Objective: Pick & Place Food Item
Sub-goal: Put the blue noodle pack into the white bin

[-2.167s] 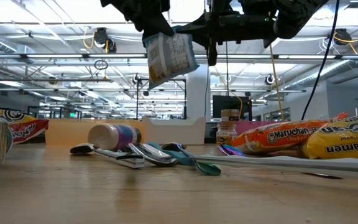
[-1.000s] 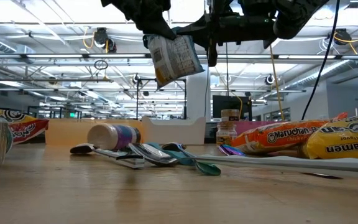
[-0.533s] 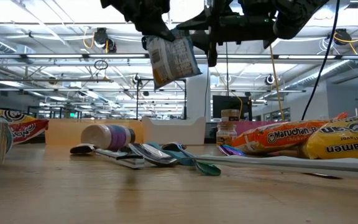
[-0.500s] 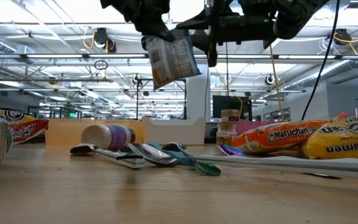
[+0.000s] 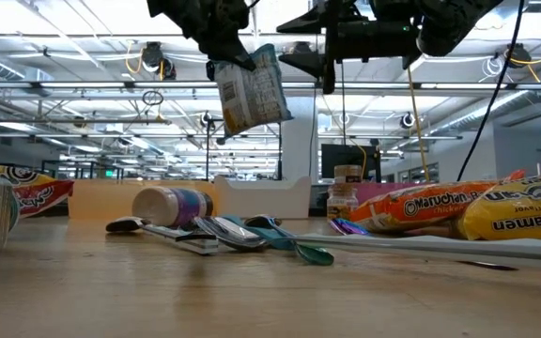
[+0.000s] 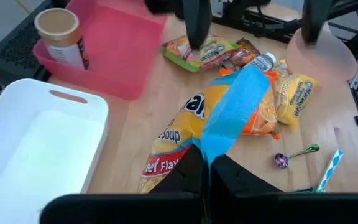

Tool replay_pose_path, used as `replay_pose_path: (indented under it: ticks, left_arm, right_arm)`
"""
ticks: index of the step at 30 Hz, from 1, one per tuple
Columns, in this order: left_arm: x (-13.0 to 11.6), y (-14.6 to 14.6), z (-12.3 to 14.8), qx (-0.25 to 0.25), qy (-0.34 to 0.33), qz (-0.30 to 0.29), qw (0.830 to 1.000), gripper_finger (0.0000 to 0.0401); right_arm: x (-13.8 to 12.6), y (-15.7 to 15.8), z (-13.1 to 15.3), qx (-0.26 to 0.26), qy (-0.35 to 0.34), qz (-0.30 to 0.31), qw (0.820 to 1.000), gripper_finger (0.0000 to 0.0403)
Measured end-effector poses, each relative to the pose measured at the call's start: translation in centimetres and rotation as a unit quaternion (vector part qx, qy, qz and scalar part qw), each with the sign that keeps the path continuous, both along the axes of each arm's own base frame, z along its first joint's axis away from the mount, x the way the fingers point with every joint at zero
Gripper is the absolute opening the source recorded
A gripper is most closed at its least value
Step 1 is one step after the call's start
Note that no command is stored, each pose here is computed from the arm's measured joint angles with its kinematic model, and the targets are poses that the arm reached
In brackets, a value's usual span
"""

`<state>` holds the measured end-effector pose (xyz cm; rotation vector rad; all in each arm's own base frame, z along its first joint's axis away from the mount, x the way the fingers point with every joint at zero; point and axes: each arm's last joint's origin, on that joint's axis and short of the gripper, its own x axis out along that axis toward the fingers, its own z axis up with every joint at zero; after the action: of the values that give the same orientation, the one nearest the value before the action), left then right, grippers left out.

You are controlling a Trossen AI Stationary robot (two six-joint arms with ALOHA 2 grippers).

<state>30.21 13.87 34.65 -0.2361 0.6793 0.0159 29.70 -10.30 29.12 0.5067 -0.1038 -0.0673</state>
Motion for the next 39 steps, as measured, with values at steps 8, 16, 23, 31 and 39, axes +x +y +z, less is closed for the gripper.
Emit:
replay_pose_path:
  ticks: [8,16,23,31,39]
  left_arm:
    - [-2.4,1.4,1.7,0.041,-0.008,0.062,0.997,0.0003]
    - [-5.0,3.0,2.9,0.052,-0.014,0.113,0.992,0.0003]
    - [-7.2,4.4,3.3,0.056,0.004,0.183,0.981,0.0003]
    - [-10.3,5.5,3.2,0.036,0.058,0.255,0.965,0.0003]
    - [-11.9,5.9,3.1,0.051,0.088,0.249,0.963,0.0002]
  right_arm:
    - [-1.0,-1.6,0.7,-0.017,-0.012,-0.032,0.999,0.0240]
    - [-1.1,-1.9,0.7,-0.022,-0.011,-0.038,0.999,0.0240]
    - [-1.1,-1.9,0.7,-0.019,-0.012,-0.038,0.999,0.0239]
    - [-1.1,-1.9,0.6,-0.006,-0.009,-0.038,0.999,0.0235]
    - [-1.2,-2.2,0.3,-0.007,0.002,-0.060,0.998,0.0231]
